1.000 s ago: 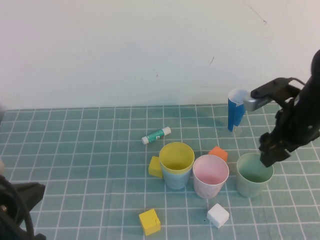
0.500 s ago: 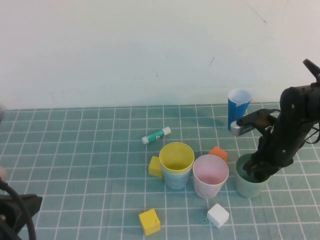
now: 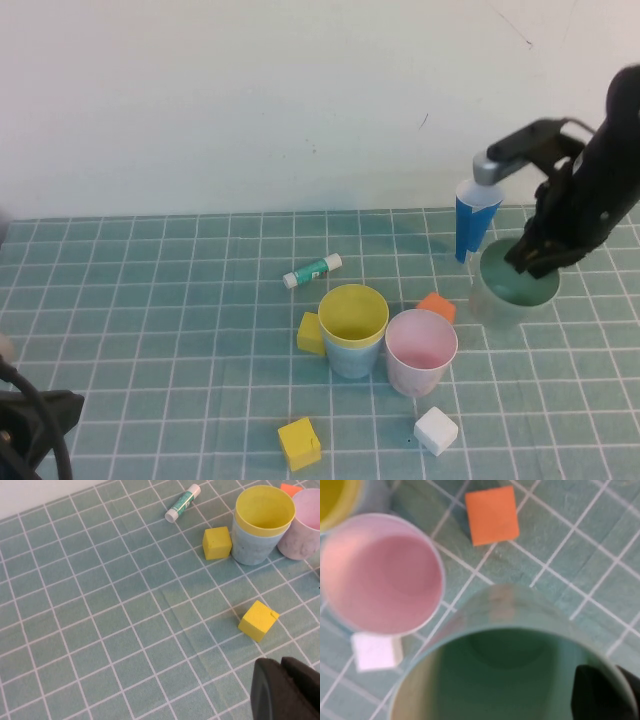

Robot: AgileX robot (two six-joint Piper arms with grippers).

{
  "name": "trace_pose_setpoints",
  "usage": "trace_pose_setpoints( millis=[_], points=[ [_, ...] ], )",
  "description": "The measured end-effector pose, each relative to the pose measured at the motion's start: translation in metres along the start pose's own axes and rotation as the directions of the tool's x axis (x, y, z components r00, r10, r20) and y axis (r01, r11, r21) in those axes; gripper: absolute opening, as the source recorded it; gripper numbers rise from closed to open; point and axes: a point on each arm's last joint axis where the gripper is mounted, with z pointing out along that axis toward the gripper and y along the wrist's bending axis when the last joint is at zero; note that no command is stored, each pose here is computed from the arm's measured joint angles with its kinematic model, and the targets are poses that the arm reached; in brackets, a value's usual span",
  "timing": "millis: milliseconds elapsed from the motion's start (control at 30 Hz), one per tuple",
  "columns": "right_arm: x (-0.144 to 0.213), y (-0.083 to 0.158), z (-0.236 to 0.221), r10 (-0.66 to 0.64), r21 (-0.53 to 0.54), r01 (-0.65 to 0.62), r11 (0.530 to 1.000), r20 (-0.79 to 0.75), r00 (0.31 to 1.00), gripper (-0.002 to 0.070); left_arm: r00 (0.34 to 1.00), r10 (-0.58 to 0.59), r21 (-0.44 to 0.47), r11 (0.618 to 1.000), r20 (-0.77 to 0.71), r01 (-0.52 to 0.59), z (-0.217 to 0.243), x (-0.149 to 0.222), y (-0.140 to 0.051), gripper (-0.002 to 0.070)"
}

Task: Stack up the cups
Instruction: Place the green cup on the pink cup

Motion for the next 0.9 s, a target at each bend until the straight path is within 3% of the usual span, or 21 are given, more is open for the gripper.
trace_pose_setpoints(
  millis=[133, 300, 600, 900],
  points=[
    [-0.006, 0.008, -0.040, -0.052, -0.052, 0.053, 0.997, 0.008, 0.999, 0.0018, 1.000, 0.000, 0.000, 1.000, 0.000, 0.000, 0.000, 0.000, 0.000, -0.0001],
    [-0.016, 0.026, -0.053, -0.104, -0.129, 0.108, 0.986, 0.042, 0.994, 0.0017, 1.000, 0.011, -0.012, 1.000, 0.001, -0.011, 0.000, 0.000, 0.001, -0.0001],
    [-0.026, 0.051, -0.014, -0.163, -0.187, 0.157, 0.970, -0.018, 0.986, 0.0017, 0.999, 0.034, -0.033, 0.999, 0.003, -0.034, 0.000, 0.000, 0.003, -0.0001],
    [-0.035, 0.049, 0.013, -0.134, -0.168, 0.133, 0.977, 0.005, 0.991, 0.0018, 0.999, 0.037, -0.036, 0.999, 0.004, -0.037, 0.000, 0.000, 0.003, -0.0001]
  ],
)
